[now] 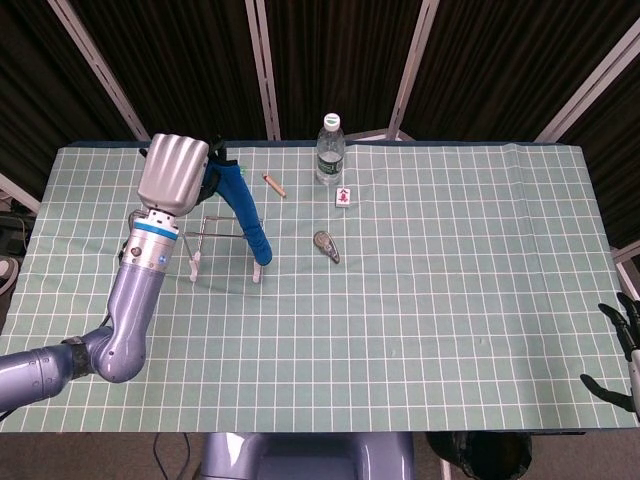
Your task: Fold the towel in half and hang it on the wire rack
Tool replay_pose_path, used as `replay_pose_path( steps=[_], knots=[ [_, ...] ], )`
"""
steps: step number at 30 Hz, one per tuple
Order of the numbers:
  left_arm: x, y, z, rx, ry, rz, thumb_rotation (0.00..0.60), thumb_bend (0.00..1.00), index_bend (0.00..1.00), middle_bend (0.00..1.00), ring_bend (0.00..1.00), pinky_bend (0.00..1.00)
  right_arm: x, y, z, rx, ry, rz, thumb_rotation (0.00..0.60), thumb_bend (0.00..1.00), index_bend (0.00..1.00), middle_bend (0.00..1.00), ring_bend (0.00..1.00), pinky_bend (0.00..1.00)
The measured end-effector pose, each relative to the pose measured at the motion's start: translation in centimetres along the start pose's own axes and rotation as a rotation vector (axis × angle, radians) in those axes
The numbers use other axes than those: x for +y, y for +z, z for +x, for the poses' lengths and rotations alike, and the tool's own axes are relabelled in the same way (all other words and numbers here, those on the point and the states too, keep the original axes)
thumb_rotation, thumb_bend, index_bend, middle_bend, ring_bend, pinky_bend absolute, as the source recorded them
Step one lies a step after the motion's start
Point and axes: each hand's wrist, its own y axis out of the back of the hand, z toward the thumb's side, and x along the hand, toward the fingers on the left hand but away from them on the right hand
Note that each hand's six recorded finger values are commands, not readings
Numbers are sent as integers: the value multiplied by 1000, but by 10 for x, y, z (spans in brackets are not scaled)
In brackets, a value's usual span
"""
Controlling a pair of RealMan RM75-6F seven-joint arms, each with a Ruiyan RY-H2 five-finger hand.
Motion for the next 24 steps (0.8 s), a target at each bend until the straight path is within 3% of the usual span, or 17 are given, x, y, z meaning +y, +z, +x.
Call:
replay_pose_path(
  steps=[10, 16, 24],
  knots=[
    [-10, -35, -37, 95, -139, 23, 600, 723, 920, 972, 952, 1000, -1, 1, 0, 3, 6, 0, 600, 0, 129, 0, 0, 0],
    [-24, -45, -59, 101, -229, 32, 600, 721, 920, 973, 952, 1000, -2, 1, 0, 6, 9, 2, 600, 0, 128, 0, 0, 0],
    [-29, -54, -76, 116, -268, 93, 600, 722, 920, 973, 951, 1000, -2, 1, 0, 5, 10, 2, 600, 0, 130, 0, 0, 0]
  ],
)
